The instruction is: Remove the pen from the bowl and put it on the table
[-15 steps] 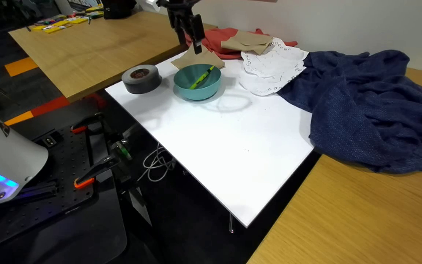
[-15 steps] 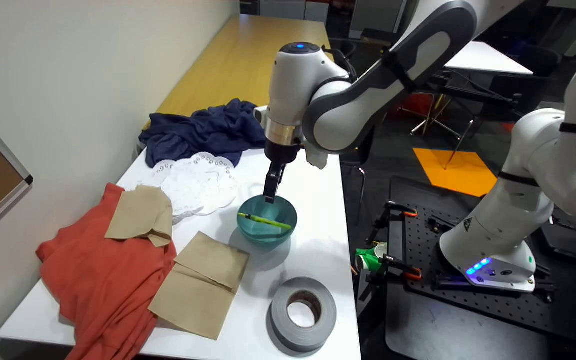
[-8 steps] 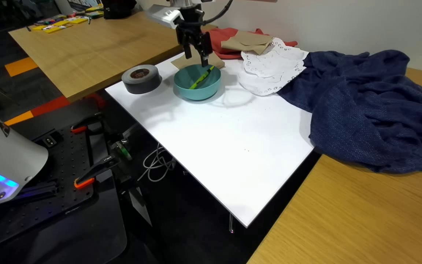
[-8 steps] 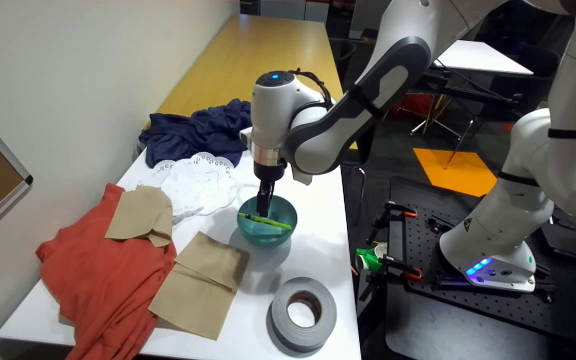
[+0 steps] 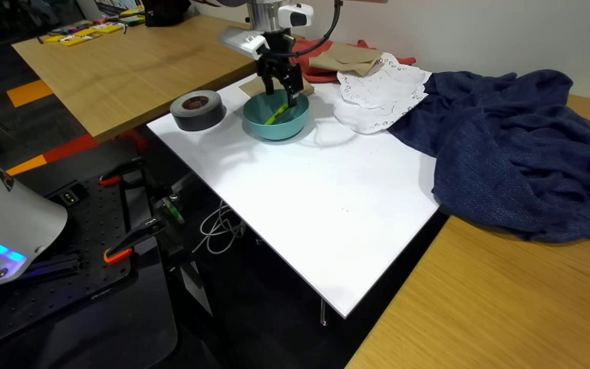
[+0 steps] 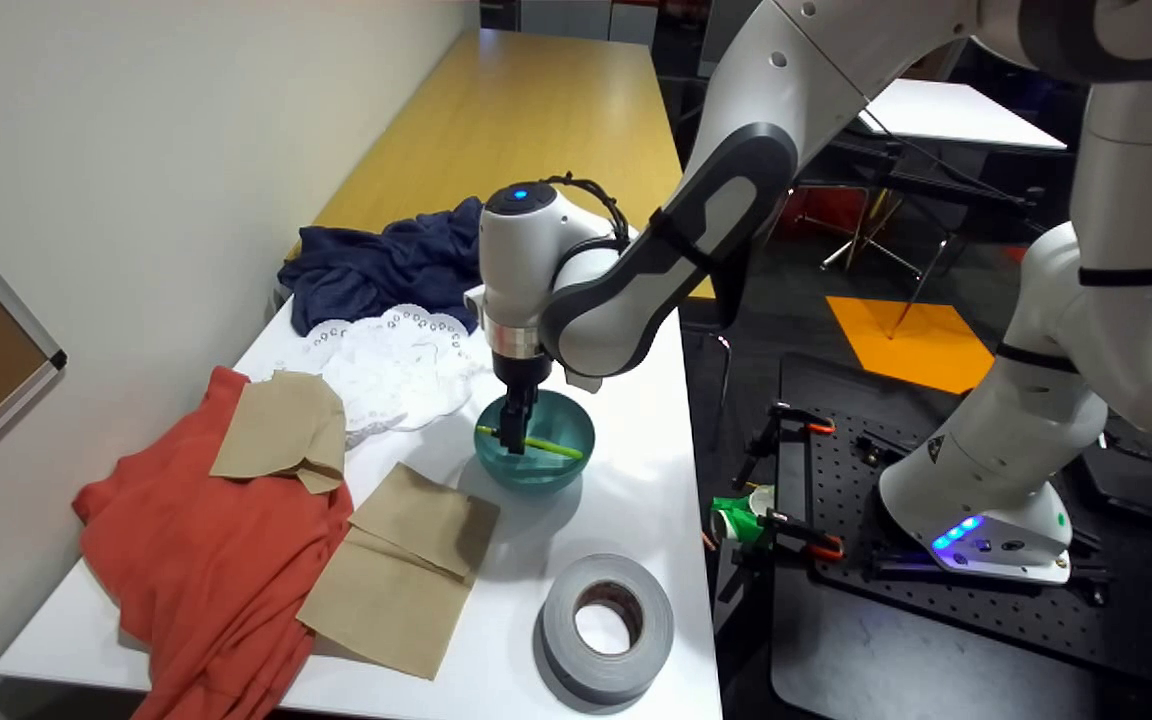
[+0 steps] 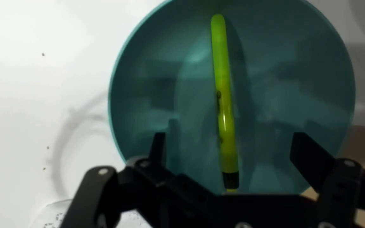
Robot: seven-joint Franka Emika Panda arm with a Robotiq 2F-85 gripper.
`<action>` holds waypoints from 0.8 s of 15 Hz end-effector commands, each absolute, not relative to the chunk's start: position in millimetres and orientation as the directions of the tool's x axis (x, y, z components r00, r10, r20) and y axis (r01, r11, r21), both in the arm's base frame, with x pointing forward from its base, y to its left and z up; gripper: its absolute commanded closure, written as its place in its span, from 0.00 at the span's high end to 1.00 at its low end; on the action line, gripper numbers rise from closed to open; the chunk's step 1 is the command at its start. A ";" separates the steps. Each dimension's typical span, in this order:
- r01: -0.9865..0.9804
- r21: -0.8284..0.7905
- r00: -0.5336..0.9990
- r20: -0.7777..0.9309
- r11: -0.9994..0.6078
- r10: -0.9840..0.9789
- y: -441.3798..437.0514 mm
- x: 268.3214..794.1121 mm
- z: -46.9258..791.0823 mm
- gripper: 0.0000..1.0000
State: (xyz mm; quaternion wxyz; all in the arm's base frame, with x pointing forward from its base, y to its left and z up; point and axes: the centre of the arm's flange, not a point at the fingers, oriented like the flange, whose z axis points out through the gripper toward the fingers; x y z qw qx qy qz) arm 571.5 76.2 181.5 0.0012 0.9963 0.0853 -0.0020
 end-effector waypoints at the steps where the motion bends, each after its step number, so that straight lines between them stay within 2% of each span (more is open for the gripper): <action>1: 0.149 0.012 0.989 0.011 -0.989 0.149 74.9 584.8 167.8 1.00; 4: 0.148 0.013 0.989 -0.005 -0.989 0.148 70.7 586.1 159.3 0.99; 5: 0.144 0.022 0.990 -0.006 -0.989 0.144 69.9 586.1 156.9 0.74; 7: 0.133 0.019 0.991 -0.012 -0.991 0.133 67.8 586.2 154.7 0.72; 12: 0.122 0.012 0.992 -0.005 -0.992 0.122 66.0 587.8 158.0 0.34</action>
